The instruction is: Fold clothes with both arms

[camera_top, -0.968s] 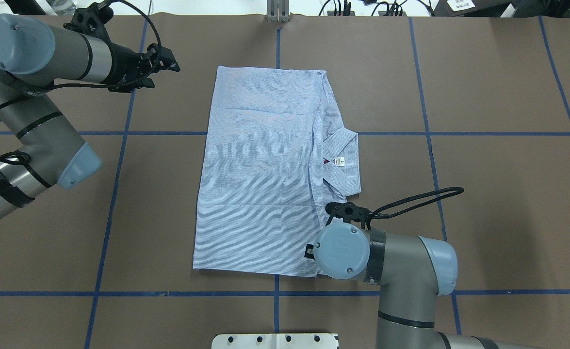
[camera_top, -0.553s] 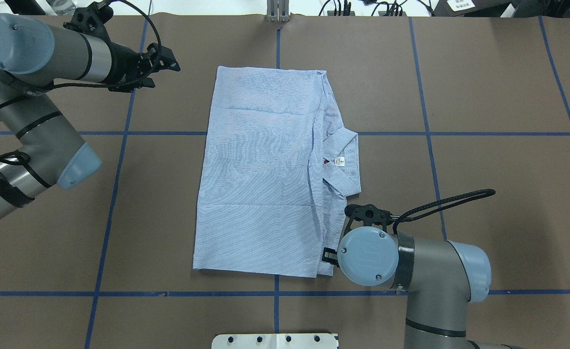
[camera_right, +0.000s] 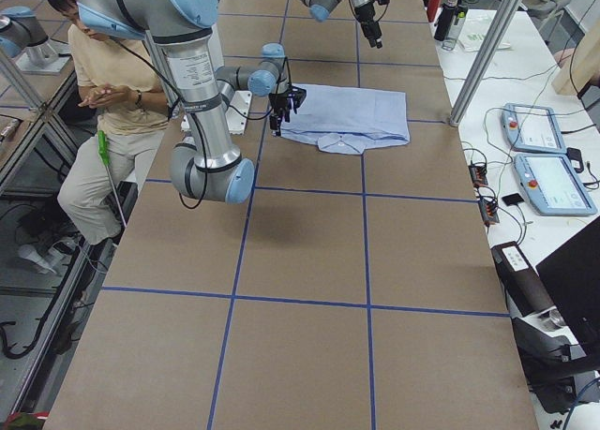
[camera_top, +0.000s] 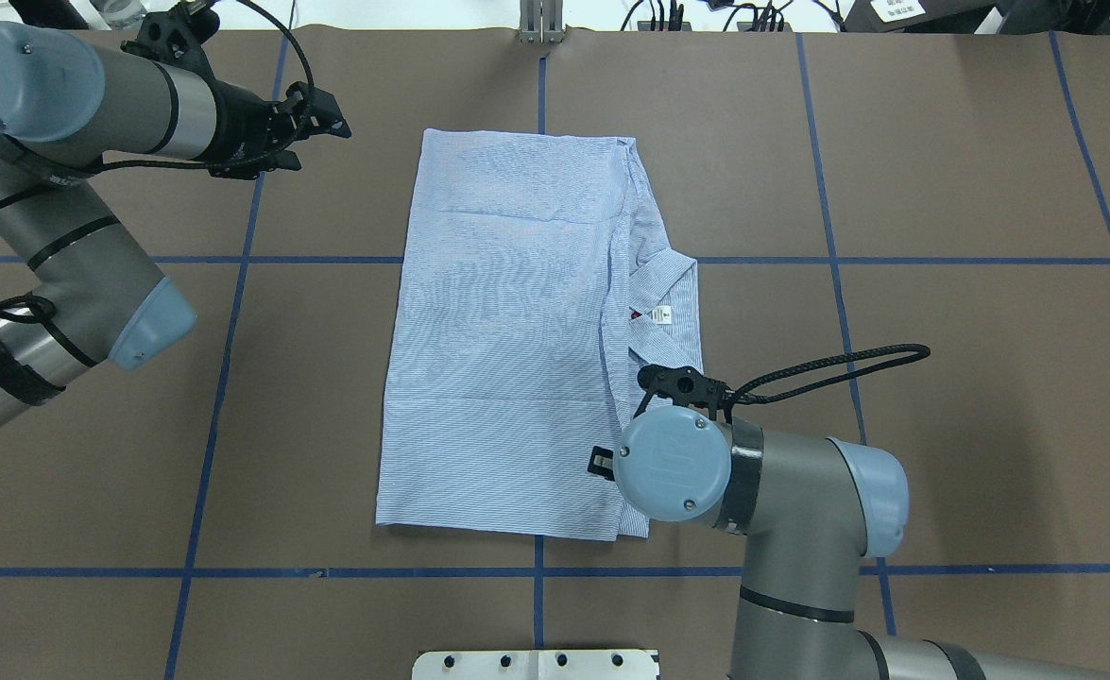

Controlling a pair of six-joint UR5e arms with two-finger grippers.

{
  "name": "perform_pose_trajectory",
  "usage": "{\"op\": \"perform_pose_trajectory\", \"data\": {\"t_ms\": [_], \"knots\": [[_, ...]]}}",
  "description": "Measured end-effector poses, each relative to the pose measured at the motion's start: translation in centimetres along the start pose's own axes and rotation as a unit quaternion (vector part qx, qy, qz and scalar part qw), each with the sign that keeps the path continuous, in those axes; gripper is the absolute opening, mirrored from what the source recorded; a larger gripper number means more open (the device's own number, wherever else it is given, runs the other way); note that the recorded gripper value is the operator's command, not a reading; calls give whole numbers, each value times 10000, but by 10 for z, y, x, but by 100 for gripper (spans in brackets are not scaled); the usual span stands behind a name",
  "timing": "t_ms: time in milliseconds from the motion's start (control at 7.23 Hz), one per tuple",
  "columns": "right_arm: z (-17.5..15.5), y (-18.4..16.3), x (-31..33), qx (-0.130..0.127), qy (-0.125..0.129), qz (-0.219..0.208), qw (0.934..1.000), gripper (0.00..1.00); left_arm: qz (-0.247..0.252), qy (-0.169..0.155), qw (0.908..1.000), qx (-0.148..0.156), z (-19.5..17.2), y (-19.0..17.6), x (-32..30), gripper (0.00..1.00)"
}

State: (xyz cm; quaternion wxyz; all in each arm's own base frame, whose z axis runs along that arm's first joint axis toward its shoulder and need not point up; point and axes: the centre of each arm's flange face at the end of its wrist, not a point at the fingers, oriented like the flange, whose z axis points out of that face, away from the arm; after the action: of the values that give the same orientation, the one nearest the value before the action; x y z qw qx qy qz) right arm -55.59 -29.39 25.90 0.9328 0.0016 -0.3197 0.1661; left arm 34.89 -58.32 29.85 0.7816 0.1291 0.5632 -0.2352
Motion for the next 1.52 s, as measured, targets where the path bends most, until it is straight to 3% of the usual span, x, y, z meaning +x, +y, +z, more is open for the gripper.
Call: {"op": "perform_pose_trajectory", "data": {"t_ms": [692,1107,1522], "knots": [[34,-77,-32,308,207,-111,9992,100,-44,-103,9999,-8,-20,6,17,81],[40,-109,-2,57,301,-197,9993,100,-60,-149,9999,-10,-28,8,24,81],[12,-101,34,-29,92,88,9999,100,-59,-149,9999,-12,-28,9,25,81]]}}
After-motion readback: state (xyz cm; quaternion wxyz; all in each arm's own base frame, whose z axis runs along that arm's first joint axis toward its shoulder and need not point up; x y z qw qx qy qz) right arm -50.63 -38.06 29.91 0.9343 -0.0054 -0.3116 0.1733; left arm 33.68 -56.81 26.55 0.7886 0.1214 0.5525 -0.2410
